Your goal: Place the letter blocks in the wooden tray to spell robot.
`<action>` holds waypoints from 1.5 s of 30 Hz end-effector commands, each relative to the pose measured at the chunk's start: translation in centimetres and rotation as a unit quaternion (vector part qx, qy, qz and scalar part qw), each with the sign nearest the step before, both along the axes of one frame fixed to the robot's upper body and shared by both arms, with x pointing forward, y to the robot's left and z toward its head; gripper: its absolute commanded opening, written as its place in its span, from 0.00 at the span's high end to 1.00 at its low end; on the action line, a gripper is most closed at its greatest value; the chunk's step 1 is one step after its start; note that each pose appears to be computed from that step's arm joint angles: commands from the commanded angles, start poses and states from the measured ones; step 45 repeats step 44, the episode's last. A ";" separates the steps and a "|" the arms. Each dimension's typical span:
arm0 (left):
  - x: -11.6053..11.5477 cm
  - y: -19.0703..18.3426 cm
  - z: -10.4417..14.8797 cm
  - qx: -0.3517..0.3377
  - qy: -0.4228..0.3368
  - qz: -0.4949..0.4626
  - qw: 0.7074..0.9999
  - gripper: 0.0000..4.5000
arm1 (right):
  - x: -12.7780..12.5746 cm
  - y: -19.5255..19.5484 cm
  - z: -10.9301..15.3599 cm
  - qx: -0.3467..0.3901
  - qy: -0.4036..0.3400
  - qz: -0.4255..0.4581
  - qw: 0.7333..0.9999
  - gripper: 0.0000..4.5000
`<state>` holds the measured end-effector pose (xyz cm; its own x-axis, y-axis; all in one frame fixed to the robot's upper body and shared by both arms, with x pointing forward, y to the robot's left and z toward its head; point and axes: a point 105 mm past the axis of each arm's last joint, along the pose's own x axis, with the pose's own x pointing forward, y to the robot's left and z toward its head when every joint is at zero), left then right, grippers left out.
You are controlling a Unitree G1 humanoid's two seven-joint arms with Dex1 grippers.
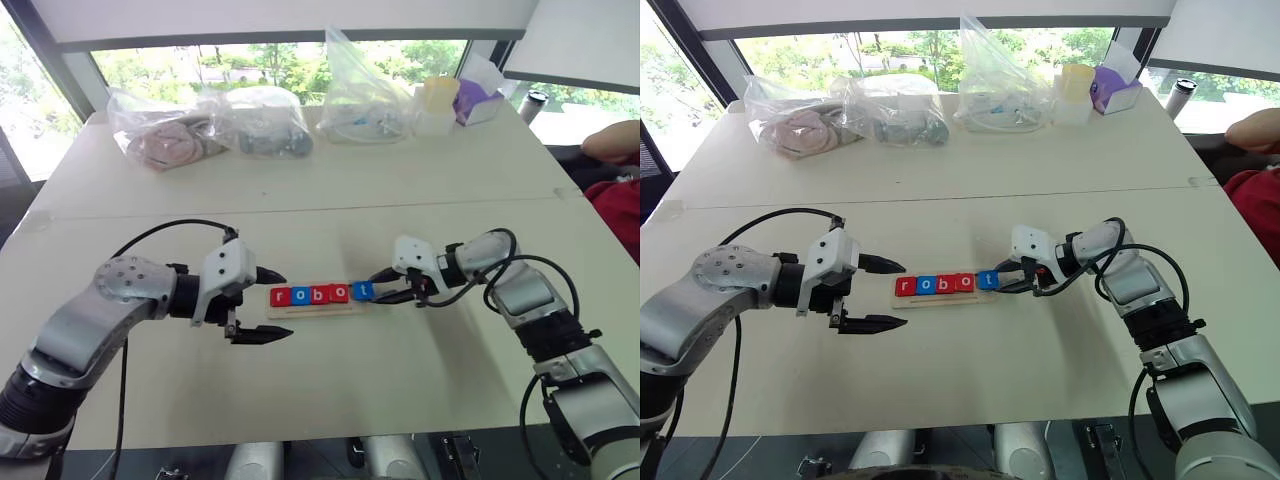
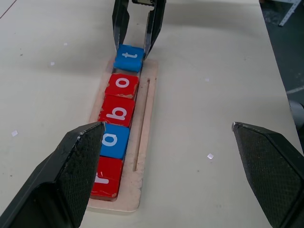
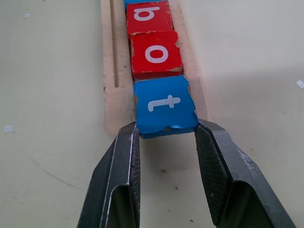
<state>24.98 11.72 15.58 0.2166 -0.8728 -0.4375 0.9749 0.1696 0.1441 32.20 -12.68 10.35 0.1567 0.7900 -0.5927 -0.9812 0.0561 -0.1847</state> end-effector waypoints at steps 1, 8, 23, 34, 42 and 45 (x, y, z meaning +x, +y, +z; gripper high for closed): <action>-0.3 -0.4 0.6 -0.002 -0.015 -0.011 1.000 0.00 | 0.0 0.9 0.7 0.006 -0.018 0.014 1.000 0.76; -0.2 -0.4 0.2 0.003 -0.017 -0.009 1.000 0.00 | -0.1 1.8 0.7 0.015 -0.019 0.022 0.999 0.76; 0.0 -0.3 0.2 0.001 -0.018 -0.004 1.000 0.00 | 0.5 1.8 2.7 0.051 -0.044 -0.015 0.998 0.01; -0.1 2.9 0.4 -0.007 0.013 0.070 0.997 0.00 | -1.7 -0.5 4.8 0.105 -0.037 -0.107 0.988 0.01; -2.0 6.4 0.0 -0.039 0.040 0.202 0.978 0.00 | -5.4 -2.2 5.0 0.149 0.008 -0.213 0.966 0.01; -2.3 7.6 -0.3 -0.038 0.037 0.245 0.968 0.00 | -6.1 -2.5 4.3 0.159 0.021 -0.251 0.955 0.01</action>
